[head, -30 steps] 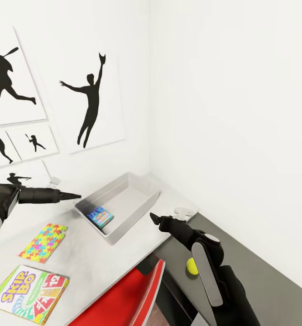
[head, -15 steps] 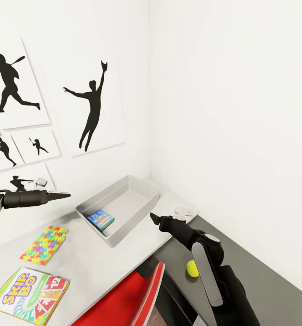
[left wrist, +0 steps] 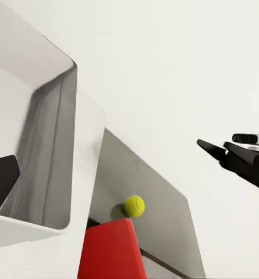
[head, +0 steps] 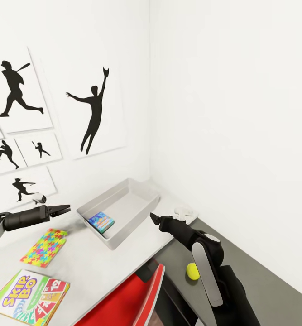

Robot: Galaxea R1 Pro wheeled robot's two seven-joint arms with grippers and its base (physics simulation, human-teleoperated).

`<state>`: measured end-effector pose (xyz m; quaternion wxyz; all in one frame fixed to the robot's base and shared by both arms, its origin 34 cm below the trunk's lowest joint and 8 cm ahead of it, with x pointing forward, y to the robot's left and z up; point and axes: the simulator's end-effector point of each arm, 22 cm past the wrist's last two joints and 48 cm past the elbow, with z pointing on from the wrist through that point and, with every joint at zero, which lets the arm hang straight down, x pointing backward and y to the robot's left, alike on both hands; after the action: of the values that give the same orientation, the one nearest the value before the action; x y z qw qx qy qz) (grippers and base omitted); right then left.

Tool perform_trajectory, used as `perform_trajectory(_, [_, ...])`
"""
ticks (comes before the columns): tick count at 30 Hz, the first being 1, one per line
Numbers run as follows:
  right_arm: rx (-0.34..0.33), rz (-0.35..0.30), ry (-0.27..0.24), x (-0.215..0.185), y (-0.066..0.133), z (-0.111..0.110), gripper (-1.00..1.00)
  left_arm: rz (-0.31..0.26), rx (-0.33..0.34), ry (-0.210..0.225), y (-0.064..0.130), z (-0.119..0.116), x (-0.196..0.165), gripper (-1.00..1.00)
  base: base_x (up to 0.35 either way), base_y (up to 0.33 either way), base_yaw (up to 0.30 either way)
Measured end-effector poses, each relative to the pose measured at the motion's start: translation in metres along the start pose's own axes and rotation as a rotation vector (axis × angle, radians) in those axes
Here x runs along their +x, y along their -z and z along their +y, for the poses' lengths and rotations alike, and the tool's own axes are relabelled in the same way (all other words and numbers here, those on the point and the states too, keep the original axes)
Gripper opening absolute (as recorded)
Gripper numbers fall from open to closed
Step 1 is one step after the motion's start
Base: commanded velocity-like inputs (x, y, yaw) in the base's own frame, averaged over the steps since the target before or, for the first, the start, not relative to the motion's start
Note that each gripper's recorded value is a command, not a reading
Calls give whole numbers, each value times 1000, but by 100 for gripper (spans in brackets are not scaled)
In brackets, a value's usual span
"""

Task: Put all the toys in the child's room - the three board games (two on the bed and one on the table), the two jigsaw puzzles on the table, and the tennis ball on the table - inside the toy box on the table in the child's room.

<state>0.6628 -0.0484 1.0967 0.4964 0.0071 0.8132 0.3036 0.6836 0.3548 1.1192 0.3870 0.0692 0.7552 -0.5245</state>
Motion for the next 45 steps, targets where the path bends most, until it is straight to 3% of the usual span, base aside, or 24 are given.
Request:
perform_trajectory(10, [-2, -13, 5, -4, 2, 2, 100, 33, -2, 3, -4, -1, 10, 100, -13, 0, 0])
perform_trajectory(45, [-6, -38, 14, -14, 7, 8, 100, 17, 7, -6, -1, -11, 2, 100, -82, 0, 0])
